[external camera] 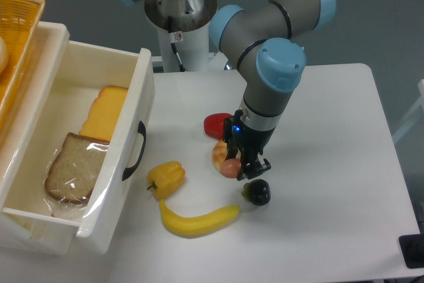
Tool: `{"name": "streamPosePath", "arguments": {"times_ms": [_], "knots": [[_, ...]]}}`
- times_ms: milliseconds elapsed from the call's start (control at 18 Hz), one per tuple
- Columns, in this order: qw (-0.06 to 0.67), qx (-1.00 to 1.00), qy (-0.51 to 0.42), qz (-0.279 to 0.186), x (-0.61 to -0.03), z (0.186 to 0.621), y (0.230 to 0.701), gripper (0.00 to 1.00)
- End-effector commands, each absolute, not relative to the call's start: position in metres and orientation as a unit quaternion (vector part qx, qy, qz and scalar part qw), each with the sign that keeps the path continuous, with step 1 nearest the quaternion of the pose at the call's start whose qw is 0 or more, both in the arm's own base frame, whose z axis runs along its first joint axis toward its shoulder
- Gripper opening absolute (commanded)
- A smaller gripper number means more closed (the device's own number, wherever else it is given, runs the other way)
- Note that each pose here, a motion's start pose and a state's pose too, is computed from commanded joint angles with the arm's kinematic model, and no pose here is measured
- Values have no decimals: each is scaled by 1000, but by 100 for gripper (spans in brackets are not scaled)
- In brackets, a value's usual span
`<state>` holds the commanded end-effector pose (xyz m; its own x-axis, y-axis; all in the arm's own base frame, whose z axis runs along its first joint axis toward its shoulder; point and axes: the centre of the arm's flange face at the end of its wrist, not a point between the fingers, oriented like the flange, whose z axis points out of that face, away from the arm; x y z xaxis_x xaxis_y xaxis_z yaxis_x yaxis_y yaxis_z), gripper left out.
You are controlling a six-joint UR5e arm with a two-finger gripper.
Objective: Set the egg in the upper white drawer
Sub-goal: 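Lower the gripper over the brown egg beside the ring cookie and close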
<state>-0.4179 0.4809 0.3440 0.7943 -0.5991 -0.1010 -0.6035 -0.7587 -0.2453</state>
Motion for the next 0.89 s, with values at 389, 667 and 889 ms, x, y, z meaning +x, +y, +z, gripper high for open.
{"name": "streamPosePath", "arguments": {"times_ms": [389, 667, 889], "knots": [[138, -944, 298, 13, -422, 352, 482, 13], [146, -956, 252, 26, -430, 374, 486, 13], [147, -965, 215, 33, -429, 392, 484, 13]]}}
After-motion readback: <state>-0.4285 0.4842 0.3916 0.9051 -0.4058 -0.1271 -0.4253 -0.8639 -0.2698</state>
